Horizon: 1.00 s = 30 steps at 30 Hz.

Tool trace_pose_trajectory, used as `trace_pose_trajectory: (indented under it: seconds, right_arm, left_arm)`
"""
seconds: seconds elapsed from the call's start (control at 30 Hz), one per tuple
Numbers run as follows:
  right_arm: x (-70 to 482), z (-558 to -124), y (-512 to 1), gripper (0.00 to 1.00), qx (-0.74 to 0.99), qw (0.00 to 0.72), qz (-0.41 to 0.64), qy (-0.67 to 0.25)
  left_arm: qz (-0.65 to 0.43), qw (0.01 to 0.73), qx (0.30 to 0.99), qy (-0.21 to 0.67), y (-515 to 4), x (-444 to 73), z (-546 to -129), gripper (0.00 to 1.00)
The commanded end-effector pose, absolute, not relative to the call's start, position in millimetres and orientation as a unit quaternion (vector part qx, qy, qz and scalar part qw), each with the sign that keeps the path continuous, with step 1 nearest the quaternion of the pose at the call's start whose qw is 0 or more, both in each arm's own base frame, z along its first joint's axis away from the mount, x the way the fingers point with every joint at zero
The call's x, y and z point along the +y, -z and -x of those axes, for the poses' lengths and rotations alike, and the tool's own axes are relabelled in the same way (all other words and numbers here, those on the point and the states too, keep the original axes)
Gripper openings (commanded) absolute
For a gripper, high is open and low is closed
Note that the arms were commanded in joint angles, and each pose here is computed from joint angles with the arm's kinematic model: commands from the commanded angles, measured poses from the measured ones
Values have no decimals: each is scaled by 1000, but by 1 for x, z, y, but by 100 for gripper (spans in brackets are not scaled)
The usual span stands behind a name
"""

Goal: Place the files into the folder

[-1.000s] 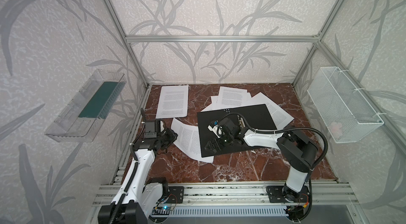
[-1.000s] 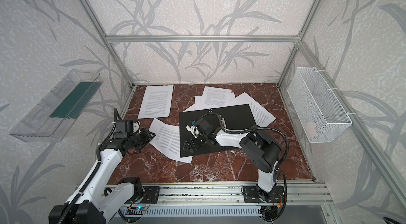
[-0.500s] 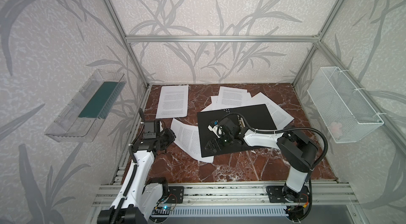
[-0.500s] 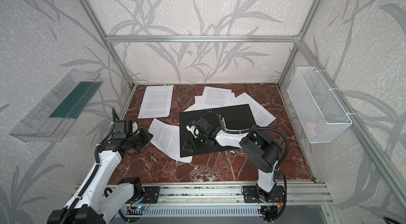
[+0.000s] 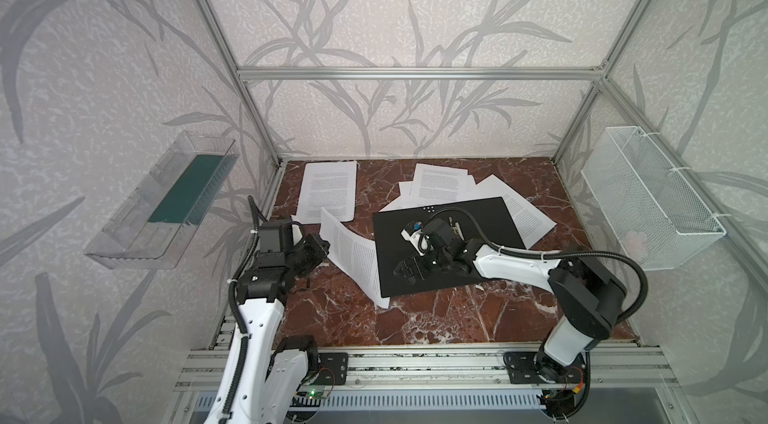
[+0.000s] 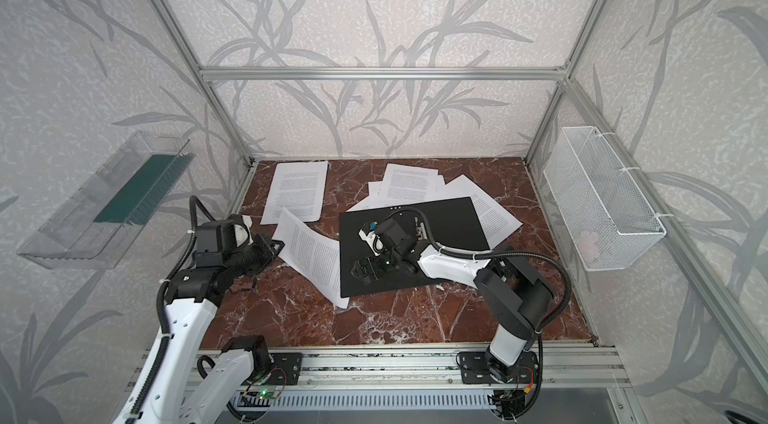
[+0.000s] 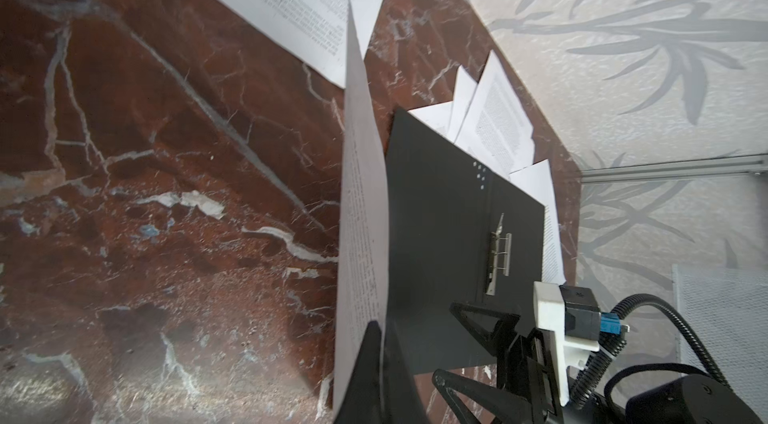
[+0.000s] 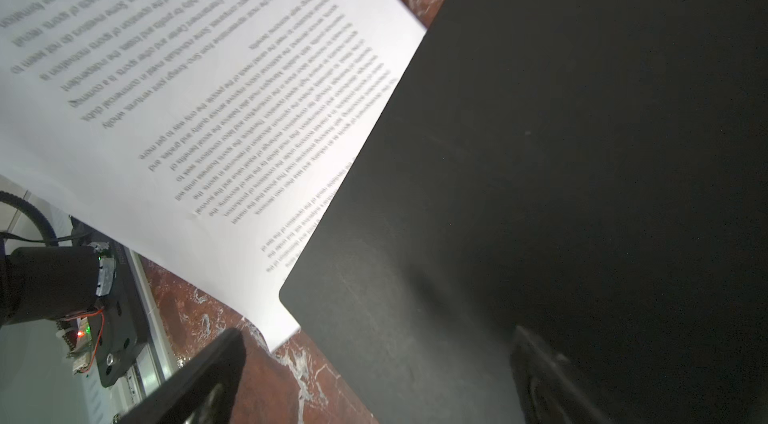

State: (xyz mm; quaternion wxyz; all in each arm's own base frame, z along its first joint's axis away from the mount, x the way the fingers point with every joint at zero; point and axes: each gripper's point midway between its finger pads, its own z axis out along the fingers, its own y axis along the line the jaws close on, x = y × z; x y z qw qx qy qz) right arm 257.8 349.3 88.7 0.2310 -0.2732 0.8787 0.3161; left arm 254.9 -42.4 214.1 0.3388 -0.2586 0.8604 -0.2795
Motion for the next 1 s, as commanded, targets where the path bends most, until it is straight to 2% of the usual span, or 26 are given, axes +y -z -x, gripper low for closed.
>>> trace_pose_trajectory:
  seconds: [0.0,0.13,0.37,0.6,0.8,0.97]
  right_arm:
    - [319,-274,-108,99,889,284,244,-264]
    - [278,-288,-123,99,904,318,189,-212]
    - [224,-299,-154,99,904,347,111,-225]
    - [162,-299,-190,99,894,392,27,-215]
    - [129,-289,-200,99,896,382,-23,-227]
    - [106,-277,-217,99,884,404,-50,-229]
  left_arm:
    - [227,360,850,311,-254,-54,-246,0]
    - [205,390,823,359,-299,-70,-248,0]
    - [138,426,792,415,-359,-131,-270,0]
    - [81,430,783,443,-383,-230,-311,0]
    - [35,408,785,466,-405,-318,-353,0]
    - [9,397,781,482,-417,-362,-362,0]
